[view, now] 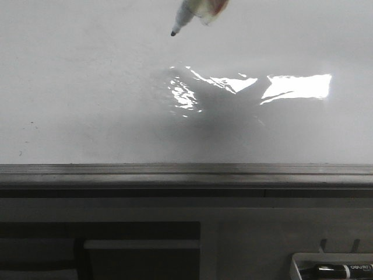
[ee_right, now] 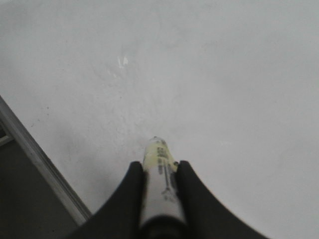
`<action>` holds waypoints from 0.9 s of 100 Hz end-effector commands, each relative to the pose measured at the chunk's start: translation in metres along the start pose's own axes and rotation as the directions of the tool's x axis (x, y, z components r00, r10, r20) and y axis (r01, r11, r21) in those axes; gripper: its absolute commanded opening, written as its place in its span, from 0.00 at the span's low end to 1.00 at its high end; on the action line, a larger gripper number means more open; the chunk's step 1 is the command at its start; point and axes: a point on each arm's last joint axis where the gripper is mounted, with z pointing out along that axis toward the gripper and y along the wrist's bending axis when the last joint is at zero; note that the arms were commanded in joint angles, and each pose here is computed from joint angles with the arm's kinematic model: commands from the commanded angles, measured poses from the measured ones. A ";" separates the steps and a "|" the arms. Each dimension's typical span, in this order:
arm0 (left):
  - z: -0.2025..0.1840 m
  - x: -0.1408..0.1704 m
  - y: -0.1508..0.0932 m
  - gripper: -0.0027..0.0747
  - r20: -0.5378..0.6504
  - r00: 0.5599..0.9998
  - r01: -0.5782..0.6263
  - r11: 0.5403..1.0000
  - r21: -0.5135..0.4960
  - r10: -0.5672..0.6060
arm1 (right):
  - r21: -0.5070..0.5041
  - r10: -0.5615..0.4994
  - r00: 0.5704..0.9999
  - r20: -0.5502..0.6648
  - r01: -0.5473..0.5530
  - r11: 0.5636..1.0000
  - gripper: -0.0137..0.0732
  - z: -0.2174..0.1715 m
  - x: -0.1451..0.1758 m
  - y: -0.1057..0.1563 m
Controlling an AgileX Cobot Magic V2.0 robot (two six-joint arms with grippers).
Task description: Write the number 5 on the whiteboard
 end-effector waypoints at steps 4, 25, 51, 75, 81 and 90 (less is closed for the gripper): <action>-0.001 -0.014 0.000 0.13 0.087 0.996 0.026 1.000 -0.009 -0.025 | 0.027 -0.012 0.996 0.083 0.010 1.000 0.12 -0.004 -0.016 -0.008; -0.001 -0.014 0.000 0.13 0.087 0.996 0.026 1.000 -0.009 -0.025 | 0.038 0.012 0.996 0.083 -0.016 0.999 0.12 0.002 -0.015 -0.011; -0.001 -0.014 0.000 0.13 0.084 0.996 0.031 1.000 -0.006 -0.030 | 0.041 0.008 0.999 0.053 -0.010 0.999 0.12 0.012 -0.008 -0.009; -0.001 -0.014 0.000 0.13 0.085 0.996 0.041 0.999 0.000 -0.041 | 0.061 0.013 1.000 0.008 -0.013 0.998 0.12 0.012 -0.004 -0.011; -0.001 -0.014 0.000 0.13 0.085 0.996 0.041 0.999 0.000 -0.041 | 0.061 0.017 1.000 0.006 -0.017 0.998 0.12 0.012 -0.004 -0.011; -0.001 -0.014 0.000 0.13 0.085 0.996 0.041 0.999 0.000 -0.041 | 0.062 0.053 0.999 0.000 -0.053 0.997 0.12 0.013 -0.002 -0.011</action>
